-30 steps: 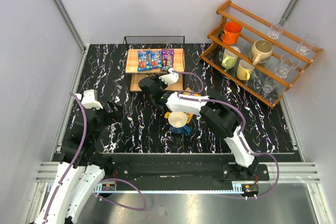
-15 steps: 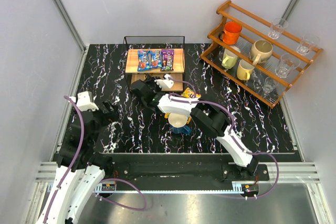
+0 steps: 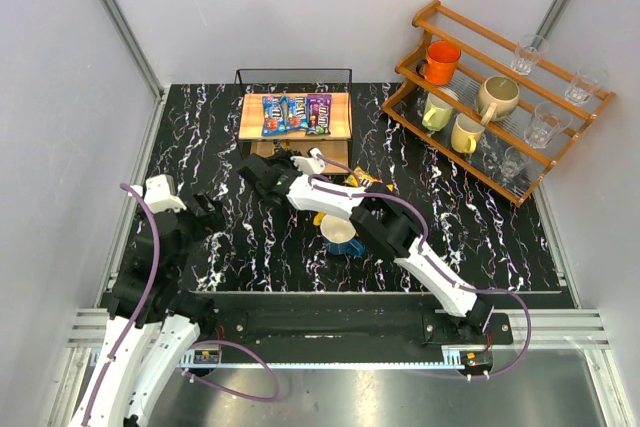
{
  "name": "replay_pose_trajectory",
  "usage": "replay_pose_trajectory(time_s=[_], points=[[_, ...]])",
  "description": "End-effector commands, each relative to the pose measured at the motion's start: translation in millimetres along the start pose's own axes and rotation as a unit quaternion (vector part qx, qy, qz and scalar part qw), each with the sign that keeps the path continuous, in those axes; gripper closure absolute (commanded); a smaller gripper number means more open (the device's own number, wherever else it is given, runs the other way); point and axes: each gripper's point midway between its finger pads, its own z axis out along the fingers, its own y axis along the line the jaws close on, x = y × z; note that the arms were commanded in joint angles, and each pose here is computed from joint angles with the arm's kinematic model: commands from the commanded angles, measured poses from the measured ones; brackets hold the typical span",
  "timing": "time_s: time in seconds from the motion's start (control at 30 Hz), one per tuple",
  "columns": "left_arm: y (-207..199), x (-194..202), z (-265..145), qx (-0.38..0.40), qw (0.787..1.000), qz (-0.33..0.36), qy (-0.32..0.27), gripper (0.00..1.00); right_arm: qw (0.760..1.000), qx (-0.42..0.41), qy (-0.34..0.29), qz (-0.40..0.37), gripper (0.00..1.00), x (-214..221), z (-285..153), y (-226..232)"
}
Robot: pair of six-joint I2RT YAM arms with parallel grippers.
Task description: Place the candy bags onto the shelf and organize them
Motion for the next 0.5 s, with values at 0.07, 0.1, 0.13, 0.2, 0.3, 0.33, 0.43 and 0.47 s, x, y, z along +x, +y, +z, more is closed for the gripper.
replay_pose_trajectory(time_s=[0.07, 0.1, 0.13, 0.2, 0.3, 0.33, 0.43, 0.47], points=[[-5, -25, -8, 0.006, 0.999, -0.013, -0.039, 0.01, 0.999, 0.012, -0.023, 0.021, 0.98, -1, 4, 3], [-5, -25, -8, 0.006, 0.999, -0.013, -0.039, 0.01, 0.999, 0.011, -0.022, 0.026, 0.96, 0, 4, 7], [-4, -24, -8, 0.006, 0.999, -0.013, -0.037, 0.01, 0.999, 0.016, -0.021, 0.018, 0.9, 3, 6, 1], [-5, -25, -8, 0.006, 0.999, -0.012, -0.039, 0.01, 0.999, 0.016, -0.02, 0.023, 0.83, 4, 6, 2], [-5, -25, -8, 0.006, 0.999, -0.012, -0.038, 0.01, 0.999, 0.015, -0.018, 0.022, 0.56, 7, 6, 4], [-5, -25, -8, 0.006, 0.999, -0.012, -0.038, 0.01, 1.0, 0.016, -0.019, 0.017, 0.54, 7, 7, 3], [-5, -25, -8, 0.006, 0.999, -0.012, -0.038, 0.01, 1.0, 0.015, -0.022, 0.013, 0.48, 1, 5, 6], [-5, -25, -8, 0.006, 0.999, -0.012, -0.039, 0.01, 1.0, 0.015, -0.022, 0.012, 0.48, -1, 4, 6]])
